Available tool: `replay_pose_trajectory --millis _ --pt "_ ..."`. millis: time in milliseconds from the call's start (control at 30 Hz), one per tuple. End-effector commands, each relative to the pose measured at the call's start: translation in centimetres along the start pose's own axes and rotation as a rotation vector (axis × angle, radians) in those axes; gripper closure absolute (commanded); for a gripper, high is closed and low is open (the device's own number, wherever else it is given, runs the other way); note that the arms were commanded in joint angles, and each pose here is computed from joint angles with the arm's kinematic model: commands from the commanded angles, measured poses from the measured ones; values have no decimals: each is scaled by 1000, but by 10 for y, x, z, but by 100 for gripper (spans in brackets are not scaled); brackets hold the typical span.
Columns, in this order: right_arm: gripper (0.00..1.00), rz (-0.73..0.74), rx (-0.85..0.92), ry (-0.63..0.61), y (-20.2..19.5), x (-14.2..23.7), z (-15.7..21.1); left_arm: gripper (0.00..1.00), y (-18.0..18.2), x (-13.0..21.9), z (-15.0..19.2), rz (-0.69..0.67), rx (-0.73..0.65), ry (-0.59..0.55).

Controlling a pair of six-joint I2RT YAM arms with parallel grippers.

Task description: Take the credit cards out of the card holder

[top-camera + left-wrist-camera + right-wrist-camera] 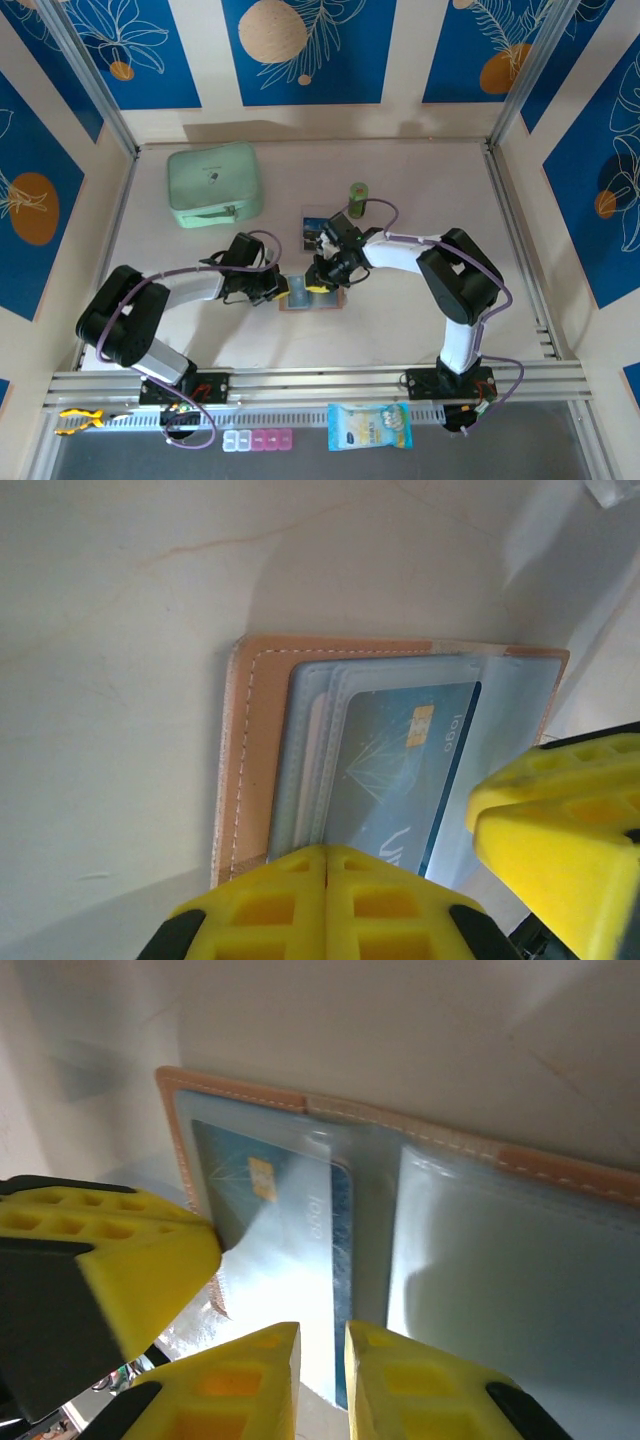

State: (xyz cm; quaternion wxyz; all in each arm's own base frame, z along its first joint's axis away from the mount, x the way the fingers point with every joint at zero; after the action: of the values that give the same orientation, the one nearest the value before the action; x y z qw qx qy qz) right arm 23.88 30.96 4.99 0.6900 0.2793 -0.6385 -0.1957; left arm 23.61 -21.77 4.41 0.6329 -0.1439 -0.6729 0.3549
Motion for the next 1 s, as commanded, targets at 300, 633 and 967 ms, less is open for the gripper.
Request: replay_pose_trajectory --millis 300,633,967 --pt "83 -39 18 21 15 -3 -4 97 11 -1 1 -32 3 15" --pt "78 -25 17 43 13 -10 -4 97 9 0 0 -26 2 13" --pt "71 42 9 36 2 -9 -1 97 3 7 0 -13 -2 0"
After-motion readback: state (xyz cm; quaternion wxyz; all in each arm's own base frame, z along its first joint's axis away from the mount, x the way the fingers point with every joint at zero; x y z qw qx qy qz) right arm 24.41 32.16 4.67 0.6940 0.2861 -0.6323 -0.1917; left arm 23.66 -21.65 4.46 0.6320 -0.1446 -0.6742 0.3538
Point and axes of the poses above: each hand's point on the last joint's axis, 136 mm out from that joint toward the fingers, its own x axis back along the fingers, its own y axis along the line the jaws close on, z = x × y, the point moved 2 cm from there along x, back along the fingers, and after that the axes turned 5 degrees about x, right-handed, at the moved point
